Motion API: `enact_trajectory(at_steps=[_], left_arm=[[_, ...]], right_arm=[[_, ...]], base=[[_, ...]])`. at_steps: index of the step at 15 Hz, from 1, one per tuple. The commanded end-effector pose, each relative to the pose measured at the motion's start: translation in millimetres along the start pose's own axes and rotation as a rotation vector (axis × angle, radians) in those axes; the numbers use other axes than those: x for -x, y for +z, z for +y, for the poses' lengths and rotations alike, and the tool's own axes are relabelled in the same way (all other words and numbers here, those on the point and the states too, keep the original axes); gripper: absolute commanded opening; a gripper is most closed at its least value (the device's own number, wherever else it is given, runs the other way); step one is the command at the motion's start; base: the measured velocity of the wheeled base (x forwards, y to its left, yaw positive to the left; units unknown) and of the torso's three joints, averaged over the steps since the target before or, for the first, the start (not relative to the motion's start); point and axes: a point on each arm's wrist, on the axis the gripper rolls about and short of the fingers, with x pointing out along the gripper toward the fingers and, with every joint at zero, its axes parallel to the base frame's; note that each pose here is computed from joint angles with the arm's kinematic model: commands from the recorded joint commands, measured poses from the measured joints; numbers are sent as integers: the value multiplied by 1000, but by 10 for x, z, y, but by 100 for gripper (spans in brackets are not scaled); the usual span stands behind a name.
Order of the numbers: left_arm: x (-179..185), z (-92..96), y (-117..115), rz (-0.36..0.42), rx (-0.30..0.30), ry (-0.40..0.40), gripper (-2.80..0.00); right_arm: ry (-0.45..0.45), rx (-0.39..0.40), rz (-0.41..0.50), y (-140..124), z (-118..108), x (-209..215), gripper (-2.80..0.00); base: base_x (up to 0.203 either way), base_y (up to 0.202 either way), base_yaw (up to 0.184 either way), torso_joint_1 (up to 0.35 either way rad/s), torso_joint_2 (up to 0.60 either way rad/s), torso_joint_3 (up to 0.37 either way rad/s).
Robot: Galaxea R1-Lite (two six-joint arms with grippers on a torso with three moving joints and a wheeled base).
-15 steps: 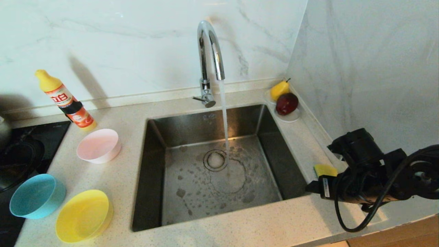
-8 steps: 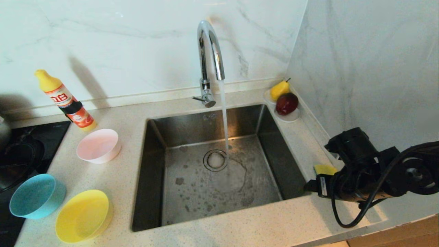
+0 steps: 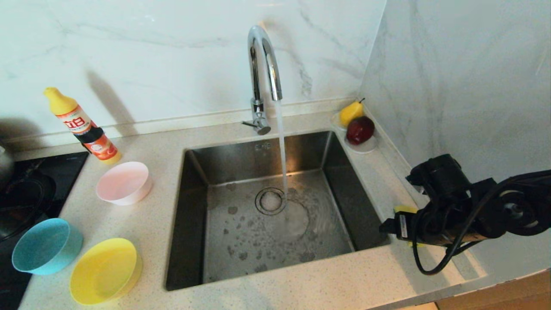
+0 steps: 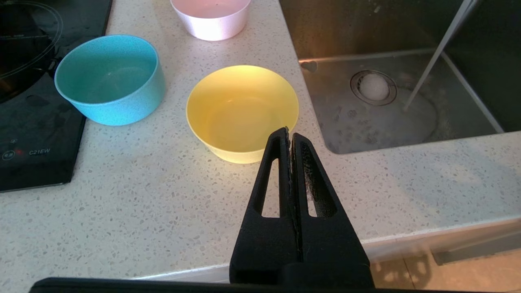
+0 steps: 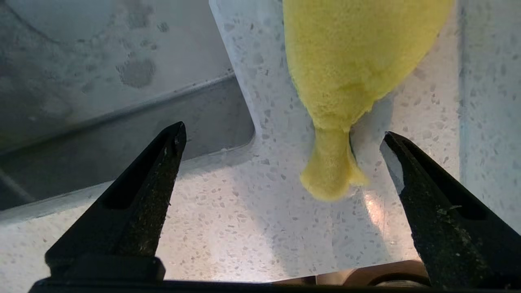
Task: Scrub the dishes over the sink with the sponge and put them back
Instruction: Pick up a bowl and the sponge
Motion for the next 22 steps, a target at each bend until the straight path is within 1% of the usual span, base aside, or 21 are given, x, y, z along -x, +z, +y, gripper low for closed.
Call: enact_trajectory(at_steps=[1,3,9,12,22], left_arm=[[-14,0,-51,19,0,0,-280],[-14,0,-51,19,0,0,-280],[-14,0,-51,19,0,0,-280],[-14,0,-51,20,0,-1,-280],[-14,0,-51,19,0,0,-280]], right_arm=[[-4,0,6,1,7,-38,0],[-5,13,7,0,6,-50,0],[-24,6,-4,106,-60,-129,0],[-16,5,-14,143,-52,-118,0],[-22,8,5,92,-74,-94,0]], base=[[0,0,0,0,0,0],[0,0,0,0,0,0],[0,0,0,0,0,0],[0,0,0,0,0,0],[0,0,0,0,0,0]])
